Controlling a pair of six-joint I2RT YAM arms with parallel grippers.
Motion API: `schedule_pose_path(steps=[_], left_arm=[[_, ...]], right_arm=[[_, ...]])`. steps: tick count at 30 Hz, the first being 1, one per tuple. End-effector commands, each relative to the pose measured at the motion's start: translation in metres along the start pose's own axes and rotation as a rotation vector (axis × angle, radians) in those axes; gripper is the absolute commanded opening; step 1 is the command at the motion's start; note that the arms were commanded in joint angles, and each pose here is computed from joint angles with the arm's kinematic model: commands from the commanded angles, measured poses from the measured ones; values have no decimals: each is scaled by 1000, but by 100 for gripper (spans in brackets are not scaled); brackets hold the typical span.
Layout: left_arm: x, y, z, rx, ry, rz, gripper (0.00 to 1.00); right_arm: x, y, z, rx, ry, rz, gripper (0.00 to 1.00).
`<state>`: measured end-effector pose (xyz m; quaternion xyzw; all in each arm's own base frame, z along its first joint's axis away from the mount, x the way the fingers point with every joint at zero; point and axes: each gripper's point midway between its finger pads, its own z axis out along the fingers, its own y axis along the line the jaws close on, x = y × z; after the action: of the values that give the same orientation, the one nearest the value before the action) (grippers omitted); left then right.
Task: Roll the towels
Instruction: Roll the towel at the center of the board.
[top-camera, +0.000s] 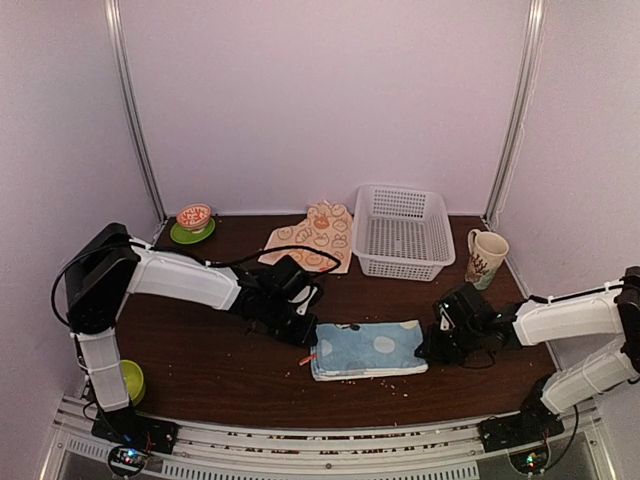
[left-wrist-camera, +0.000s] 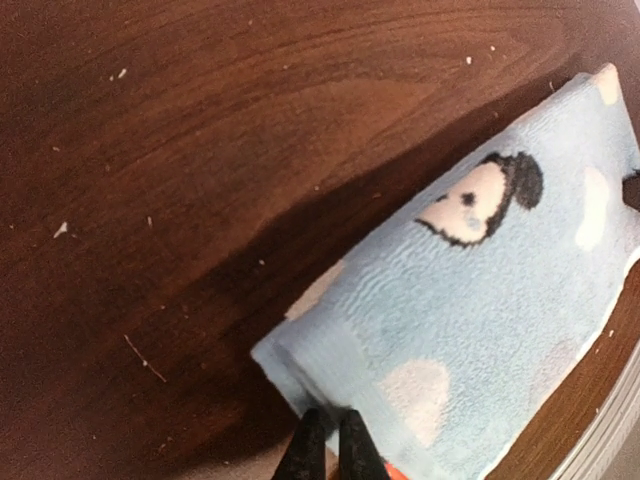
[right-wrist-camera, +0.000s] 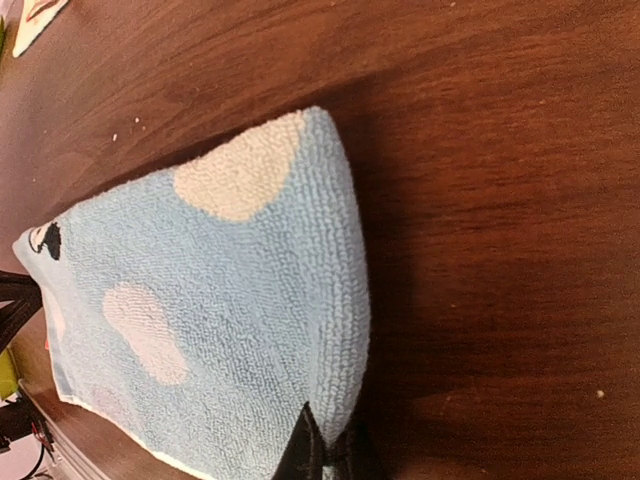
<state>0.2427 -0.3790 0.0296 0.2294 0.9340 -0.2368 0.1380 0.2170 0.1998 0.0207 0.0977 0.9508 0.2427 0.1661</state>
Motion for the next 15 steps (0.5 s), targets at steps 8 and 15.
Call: schedule_pose_path(steps=[8,15], left_arm=[[12,-3,16,3,36,6,7],[4,-13,1,30,1,15,7]], right_arm=[[-30,-5,-40,307,-83,-222,0],[-30,1,-36,422,-73,-330,0]])
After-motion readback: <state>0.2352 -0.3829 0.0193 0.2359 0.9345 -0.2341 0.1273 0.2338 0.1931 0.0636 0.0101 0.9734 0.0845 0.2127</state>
